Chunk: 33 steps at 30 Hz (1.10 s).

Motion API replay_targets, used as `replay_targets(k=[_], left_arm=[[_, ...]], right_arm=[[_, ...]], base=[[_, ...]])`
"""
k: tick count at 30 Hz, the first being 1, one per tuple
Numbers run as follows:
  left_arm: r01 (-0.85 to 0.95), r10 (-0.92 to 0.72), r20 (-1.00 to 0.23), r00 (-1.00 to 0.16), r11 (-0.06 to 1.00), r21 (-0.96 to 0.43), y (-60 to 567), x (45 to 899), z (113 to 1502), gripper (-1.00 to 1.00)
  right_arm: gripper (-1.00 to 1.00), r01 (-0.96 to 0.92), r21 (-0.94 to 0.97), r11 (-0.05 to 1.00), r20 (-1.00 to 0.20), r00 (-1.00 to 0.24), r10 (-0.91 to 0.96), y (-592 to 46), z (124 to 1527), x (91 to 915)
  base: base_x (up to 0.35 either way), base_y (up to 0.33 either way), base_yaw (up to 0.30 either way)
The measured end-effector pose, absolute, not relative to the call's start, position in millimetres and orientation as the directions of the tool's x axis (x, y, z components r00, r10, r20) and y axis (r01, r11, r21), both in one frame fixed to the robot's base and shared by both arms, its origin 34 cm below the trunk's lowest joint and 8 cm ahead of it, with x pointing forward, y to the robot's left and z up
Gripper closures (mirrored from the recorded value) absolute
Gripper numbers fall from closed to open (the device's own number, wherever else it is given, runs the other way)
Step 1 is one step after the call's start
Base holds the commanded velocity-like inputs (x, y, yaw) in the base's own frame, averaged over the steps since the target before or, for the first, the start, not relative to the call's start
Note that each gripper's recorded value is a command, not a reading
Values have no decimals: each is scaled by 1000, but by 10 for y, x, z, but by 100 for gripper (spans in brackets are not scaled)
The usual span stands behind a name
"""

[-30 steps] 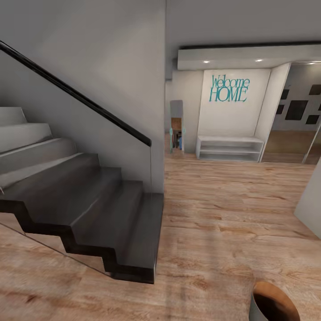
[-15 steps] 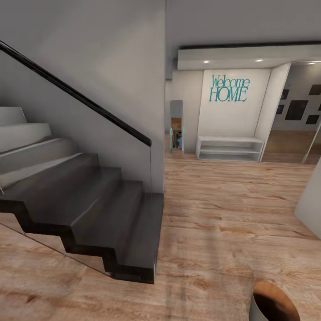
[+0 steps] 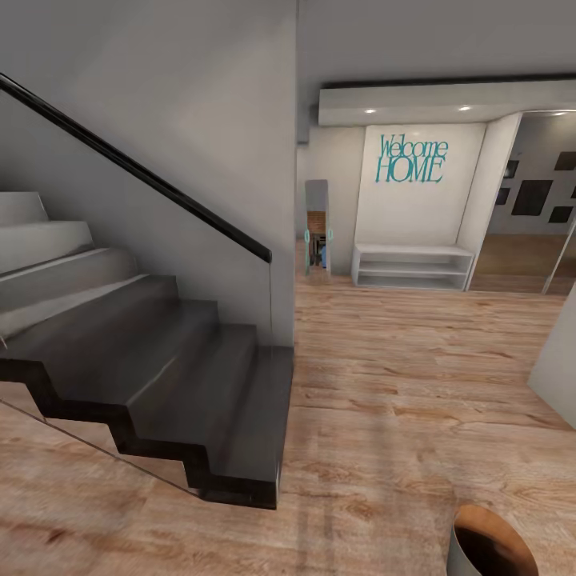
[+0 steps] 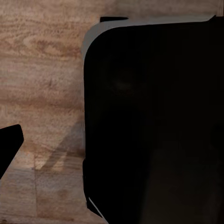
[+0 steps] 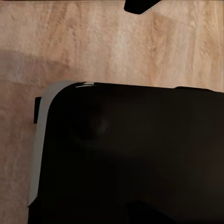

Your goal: Put the three can of soda from the living room inside the tash can in the kitchen.

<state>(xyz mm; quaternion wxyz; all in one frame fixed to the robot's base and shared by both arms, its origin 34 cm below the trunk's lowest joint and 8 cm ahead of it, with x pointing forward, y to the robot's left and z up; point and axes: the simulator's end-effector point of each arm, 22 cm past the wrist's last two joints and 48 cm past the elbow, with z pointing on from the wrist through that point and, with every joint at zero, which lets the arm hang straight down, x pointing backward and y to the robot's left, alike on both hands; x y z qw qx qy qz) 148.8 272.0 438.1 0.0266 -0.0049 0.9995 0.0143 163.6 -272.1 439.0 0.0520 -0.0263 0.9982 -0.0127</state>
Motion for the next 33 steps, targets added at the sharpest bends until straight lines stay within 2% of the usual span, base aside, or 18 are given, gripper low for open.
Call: replay_targets(k=[4,10,14,15,21,22,29,33], left_arm=[[-10,-6,-121,-993,999,38,2796,1771,4395,-100],[-15,-1,-318,-948,999,43,2844,2709,4552,-100],[-26,-7,-391,-920,999,44,2863,3069,4665,-100],[-33,-9,-464,-886,999,43,2879,3430,4811,-100],[-37,-5,-594,-805,998,41,2883,4068,5164,-100],[-37,-2,-653,-757,999,39,2873,4364,5374,-100],[-35,8,-795,-607,999,37,2852,5061,6057,-100],[-31,18,-877,-480,999,37,2821,5486,6661,-100]], right_arm=[[-100,-53,-27,998,-139,-989,-56,-2712,4399,1783],[-100,-60,-13,998,-255,-965,-61,-2660,4472,2327],[-100,-65,-4,998,-298,-952,-63,-2653,4517,2534],[-100,-69,0,998,-343,-937,-65,-2640,4575,2758],[-100,-76,5,997,-424,-903,-66,-2607,4708,3156],[-100,-83,15,996,-460,-886,-67,-2573,4779,3332],[-100,-105,40,994,-538,-840,-67,-2484,4971,3721],[-100,-115,44,992,-591,-804,-67,-2450,5125,3984]], base=[[0,0,0],[0,0,0],[0,0,0],[0,0,0],[0,0,0],[0,0,0],[0,0,0],[0,0,0]])
